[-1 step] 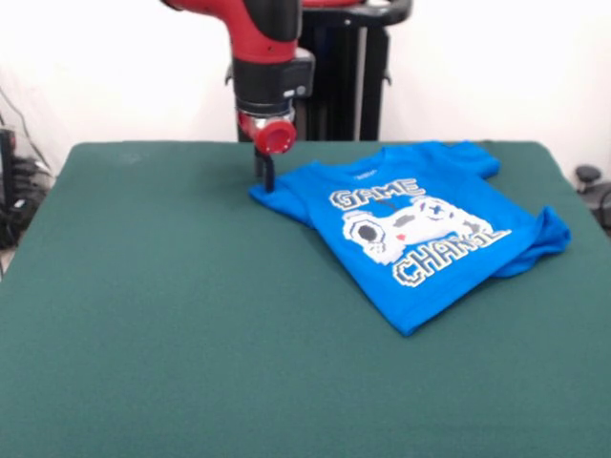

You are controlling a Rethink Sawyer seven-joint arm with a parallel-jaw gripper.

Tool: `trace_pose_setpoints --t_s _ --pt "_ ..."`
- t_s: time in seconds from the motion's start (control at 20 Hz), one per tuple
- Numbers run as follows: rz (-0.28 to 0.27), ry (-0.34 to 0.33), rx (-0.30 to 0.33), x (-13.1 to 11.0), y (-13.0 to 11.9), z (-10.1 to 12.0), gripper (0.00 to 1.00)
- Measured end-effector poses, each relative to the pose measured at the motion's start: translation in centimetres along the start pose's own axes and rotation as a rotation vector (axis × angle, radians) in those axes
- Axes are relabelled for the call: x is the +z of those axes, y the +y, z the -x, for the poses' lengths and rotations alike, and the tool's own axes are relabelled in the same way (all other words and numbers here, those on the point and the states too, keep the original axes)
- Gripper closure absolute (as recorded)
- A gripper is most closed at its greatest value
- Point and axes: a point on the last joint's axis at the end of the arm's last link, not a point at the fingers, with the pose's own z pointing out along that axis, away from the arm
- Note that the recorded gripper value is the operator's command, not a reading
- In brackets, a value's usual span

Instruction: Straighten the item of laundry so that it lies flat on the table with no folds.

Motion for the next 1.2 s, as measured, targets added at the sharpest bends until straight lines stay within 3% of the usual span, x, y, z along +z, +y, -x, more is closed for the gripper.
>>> trace_pose_setpoints --t_s 0.5,0.9,0.95,1.2 --pt "0.01 -0.016 -0.013 -0.4 -0.3 -0.5 1.0" --pt "0.052 -0.065 -0.012 -3.0 1.0 0.9 1.0" --pt "0.073 -0.092 -0.014 -4.0 1.7 1.8 0.0" --pt "0.093 -0.114 -0.025 -4.8 2.6 2.1 0.0"
